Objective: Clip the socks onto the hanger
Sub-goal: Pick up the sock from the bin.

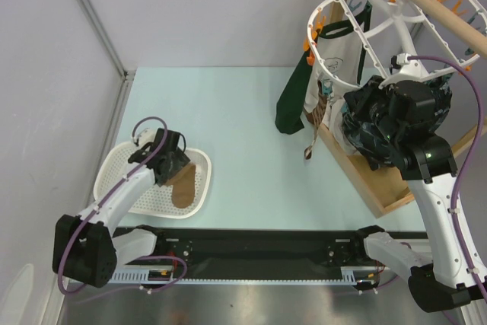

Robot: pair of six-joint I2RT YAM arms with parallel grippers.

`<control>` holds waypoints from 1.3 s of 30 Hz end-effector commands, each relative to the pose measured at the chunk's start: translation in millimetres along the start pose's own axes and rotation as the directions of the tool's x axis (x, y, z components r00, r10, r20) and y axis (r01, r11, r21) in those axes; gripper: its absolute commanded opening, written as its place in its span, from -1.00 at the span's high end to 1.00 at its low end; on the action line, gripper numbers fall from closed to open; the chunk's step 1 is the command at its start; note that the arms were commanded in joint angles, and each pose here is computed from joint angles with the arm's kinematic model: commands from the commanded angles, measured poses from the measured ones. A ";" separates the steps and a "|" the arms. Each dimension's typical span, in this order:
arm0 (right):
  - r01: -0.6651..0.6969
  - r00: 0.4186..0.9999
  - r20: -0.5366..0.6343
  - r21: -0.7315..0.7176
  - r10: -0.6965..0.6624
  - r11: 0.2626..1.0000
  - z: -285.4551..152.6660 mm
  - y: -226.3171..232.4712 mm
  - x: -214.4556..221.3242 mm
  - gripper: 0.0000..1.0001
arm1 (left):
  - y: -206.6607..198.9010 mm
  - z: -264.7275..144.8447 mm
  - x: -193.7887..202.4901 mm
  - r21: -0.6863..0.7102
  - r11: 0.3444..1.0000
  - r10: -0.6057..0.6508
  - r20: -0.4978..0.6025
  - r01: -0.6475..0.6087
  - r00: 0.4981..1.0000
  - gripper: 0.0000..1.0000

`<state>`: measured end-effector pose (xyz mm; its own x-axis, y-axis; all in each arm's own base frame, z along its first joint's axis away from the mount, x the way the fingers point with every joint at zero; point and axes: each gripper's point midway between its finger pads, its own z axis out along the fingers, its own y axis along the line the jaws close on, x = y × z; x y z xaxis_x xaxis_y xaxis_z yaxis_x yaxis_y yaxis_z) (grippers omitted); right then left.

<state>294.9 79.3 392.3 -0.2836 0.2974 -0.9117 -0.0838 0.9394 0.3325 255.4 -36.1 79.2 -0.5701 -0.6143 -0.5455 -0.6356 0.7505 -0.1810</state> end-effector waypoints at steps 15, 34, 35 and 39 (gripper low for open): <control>-0.004 1.000 0.009 -0.035 0.004 0.999 -5.4 5.8 -2.3 1.00 | 5.5 37.8 30.7 -0.210 0.858 -0.503 -0.149 0.470 0.851 -0.53; 0.011 1.000 -0.021 -0.063 -0.012 0.998 -4.0 9.8 4.6 1.00 | -45.0 -67.6 -55.5 0.315 0.948 -0.113 0.212 0.042 0.971 1.00; 0.013 1.000 -0.027 -0.065 -0.014 0.998 -3.7 10.0 6.4 1.00 | -61.0 -84.0 -57.1 0.403 0.915 -0.081 0.245 -0.025 0.966 1.00; 0.005 0.999 -0.040 -0.099 -0.009 0.995 -4.7 15.8 9.8 1.00 | -134.2 -167.0 -38.7 0.702 0.595 0.084 0.429 -0.391 0.899 1.00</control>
<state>290.9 88.1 388.5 -0.3110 0.2909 -0.9048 -0.1289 0.9303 0.3434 271.6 -103.9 192.9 -0.4334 -0.5742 -0.6945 -0.2119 0.8140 -0.5408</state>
